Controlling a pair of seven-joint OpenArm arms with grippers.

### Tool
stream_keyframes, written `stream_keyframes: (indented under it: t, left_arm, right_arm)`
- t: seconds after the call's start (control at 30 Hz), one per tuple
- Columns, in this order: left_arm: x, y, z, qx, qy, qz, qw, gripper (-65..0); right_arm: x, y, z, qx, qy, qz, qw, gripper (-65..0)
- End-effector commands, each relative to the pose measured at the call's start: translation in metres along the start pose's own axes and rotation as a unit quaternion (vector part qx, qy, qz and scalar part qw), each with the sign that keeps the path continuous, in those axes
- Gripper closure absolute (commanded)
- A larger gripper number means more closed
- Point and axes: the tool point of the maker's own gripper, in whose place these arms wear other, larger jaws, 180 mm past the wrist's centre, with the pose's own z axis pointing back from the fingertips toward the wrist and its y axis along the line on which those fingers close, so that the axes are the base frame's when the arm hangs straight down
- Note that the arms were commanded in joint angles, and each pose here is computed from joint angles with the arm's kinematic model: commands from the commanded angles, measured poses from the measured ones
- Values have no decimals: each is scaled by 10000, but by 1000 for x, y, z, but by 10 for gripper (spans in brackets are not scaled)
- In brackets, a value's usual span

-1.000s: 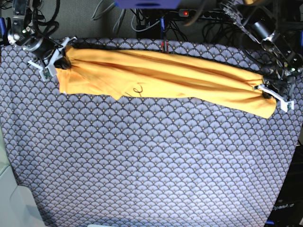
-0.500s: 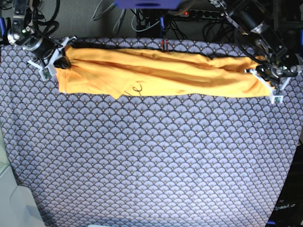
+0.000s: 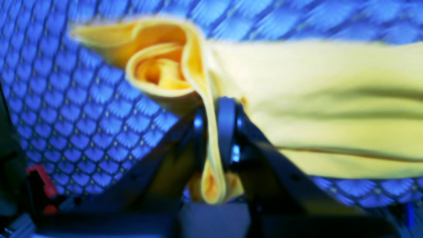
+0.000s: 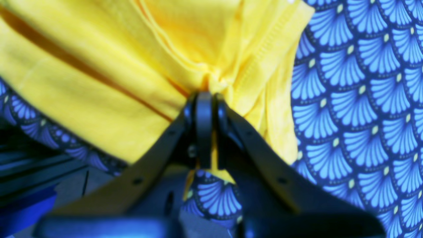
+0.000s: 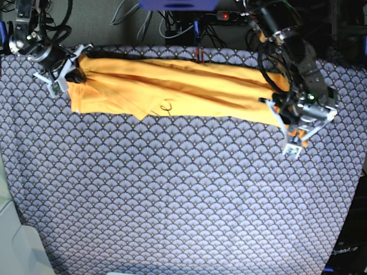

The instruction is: Fold the T-shirt properly

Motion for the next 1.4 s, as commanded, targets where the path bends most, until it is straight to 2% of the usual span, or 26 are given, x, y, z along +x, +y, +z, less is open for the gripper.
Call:
stream_keyframes:
  t: [0.0, 0.13, 0.2, 0.3, 0.5, 0.83, 0.93, 1.1, 1.27, 1.37]
  left_arm:
    - [10, 1, 7, 71, -143, -97, 9998, 0]
    - [33, -25, 11, -90, -376, -643, 9972, 0]
    - [41, -49, 12, -243, -456, -1177, 9917, 0]
    - [45, -75, 14, -322, -510, -2104, 9758, 0]
    - [38, -108, 15, -464, -509, -3120, 9476, 0]
    - [31, -164, 26, -881, -706, -3914, 9133, 0]
    - [37, -181, 32, -996, -838, -3932, 9102, 0]
    - [46, -193, 40, -643, -912, -4183, 9014, 0]
    - [47, -217, 52, -505, -1055, -4611, 8796, 0]
    - [45, -229, 57, -575, -1114, -4715, 8729, 0]
  right_arm:
    - [-2, -6, 4, -83, 119, 87, 9999, 0]
    - [-1, -6, 4, -88, 124, 99, 9998, 0]
    - [-1, -6, 4, -88, 131, 99, 9998, 0]
    - [-2, -6, 4, -91, 141, 85, 9998, 0]
    - [4, -9, 2, -115, 78, 105, 9998, 0]
    - [4, -9, 2, -118, 78, 104, 9998, 0]
    - [4, -10, 2, -121, 81, 110, 9998, 0]
    - [4, -10, 2, -124, 85, 115, 9998, 0]
    - [4, -9, 2, -122, 83, 108, 9998, 0]
    - [5, -10, 2, -127, 78, 117, 9998, 0]
